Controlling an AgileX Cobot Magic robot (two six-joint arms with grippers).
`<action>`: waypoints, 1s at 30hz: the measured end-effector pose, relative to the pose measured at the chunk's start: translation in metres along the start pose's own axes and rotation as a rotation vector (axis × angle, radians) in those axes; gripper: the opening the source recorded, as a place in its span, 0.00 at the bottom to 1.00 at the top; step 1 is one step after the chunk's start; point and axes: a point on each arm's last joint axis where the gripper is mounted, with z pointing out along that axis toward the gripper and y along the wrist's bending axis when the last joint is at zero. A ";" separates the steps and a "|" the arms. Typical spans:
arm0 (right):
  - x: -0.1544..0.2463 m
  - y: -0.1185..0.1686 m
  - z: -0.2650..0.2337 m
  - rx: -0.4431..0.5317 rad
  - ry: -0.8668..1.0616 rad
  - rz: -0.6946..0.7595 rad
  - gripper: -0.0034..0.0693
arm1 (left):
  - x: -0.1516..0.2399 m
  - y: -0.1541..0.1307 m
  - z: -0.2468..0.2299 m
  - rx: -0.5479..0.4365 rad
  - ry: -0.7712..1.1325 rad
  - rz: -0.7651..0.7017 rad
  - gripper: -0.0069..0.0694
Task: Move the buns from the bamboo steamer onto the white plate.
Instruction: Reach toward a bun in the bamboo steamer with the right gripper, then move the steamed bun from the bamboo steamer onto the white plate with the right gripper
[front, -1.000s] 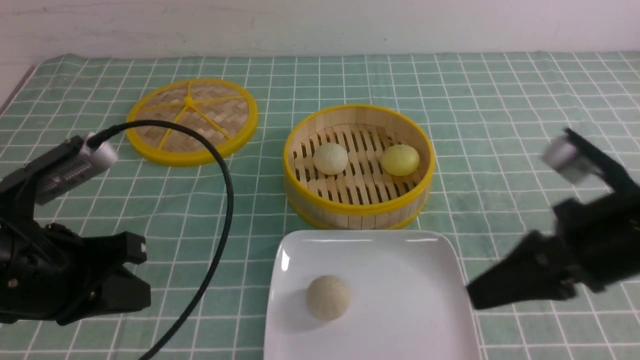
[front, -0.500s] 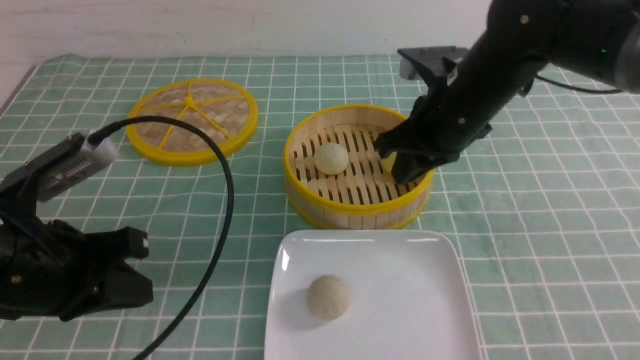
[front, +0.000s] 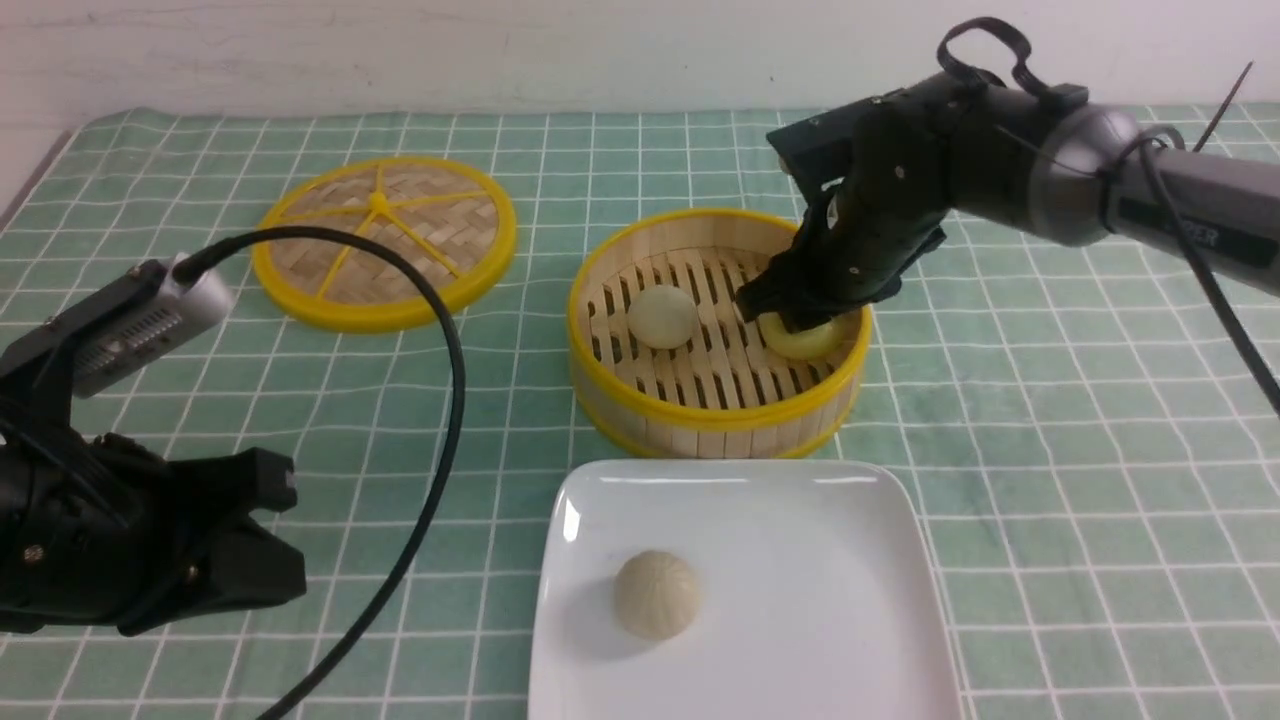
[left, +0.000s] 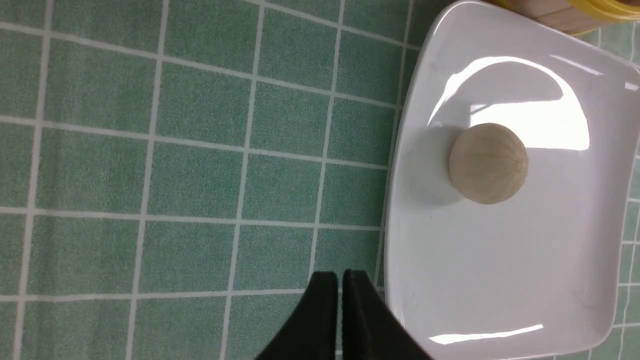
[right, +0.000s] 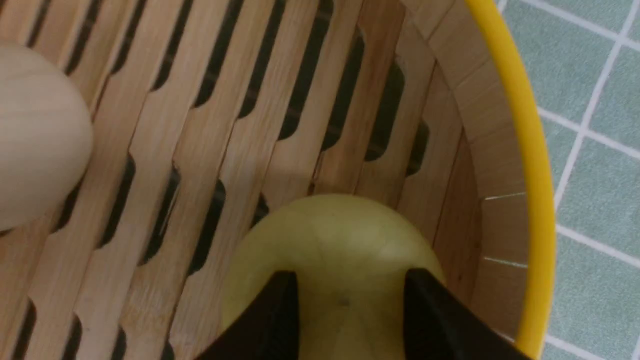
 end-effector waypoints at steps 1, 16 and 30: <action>-0.001 0.000 -0.001 -0.003 -0.001 0.004 0.42 | 0.000 0.000 0.000 0.000 -0.002 0.000 0.15; 0.011 0.015 -0.155 -0.244 0.128 -0.026 0.06 | -0.005 0.000 0.000 -0.005 -0.054 0.000 0.18; 0.127 0.058 -0.126 -0.355 0.372 -0.154 0.07 | -0.083 -0.073 0.010 0.120 -0.119 0.216 0.39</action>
